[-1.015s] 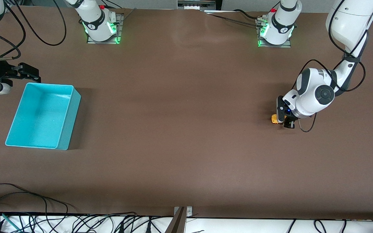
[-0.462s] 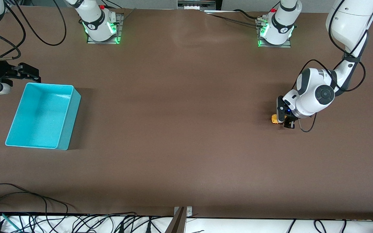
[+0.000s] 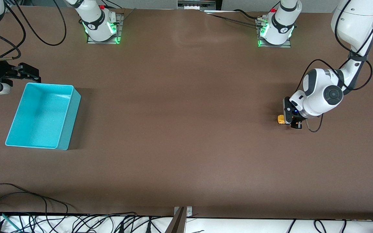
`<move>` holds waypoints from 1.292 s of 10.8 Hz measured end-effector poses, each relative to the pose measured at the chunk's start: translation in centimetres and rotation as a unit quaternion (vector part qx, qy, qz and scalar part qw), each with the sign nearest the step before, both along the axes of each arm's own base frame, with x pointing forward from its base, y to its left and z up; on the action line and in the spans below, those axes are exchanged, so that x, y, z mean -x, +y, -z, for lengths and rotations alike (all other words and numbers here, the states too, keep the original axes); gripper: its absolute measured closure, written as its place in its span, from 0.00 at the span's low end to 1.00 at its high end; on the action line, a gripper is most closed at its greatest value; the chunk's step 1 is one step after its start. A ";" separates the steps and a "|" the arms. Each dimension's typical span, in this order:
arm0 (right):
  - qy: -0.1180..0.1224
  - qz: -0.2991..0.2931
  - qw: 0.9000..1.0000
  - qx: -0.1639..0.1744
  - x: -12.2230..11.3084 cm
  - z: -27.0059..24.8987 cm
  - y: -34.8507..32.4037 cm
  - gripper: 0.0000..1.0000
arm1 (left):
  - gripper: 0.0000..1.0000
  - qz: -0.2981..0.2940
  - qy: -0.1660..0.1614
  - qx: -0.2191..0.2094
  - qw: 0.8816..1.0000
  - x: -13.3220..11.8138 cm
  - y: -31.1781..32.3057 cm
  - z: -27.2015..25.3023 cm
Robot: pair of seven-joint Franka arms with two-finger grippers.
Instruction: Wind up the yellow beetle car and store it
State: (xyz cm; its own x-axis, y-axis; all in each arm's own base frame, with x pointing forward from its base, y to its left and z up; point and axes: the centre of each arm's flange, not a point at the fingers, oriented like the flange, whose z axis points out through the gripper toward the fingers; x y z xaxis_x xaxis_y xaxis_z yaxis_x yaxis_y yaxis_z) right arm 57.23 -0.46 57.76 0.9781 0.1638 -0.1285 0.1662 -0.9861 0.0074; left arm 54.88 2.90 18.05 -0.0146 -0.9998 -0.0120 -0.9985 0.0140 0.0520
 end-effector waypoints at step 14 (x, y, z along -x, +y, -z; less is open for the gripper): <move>0.000 0.000 1.000 0.000 0.0 0.0 0.0 0.00 | 0.55 0.002 -0.008 -0.005 1.000 0.8 12.1 0.0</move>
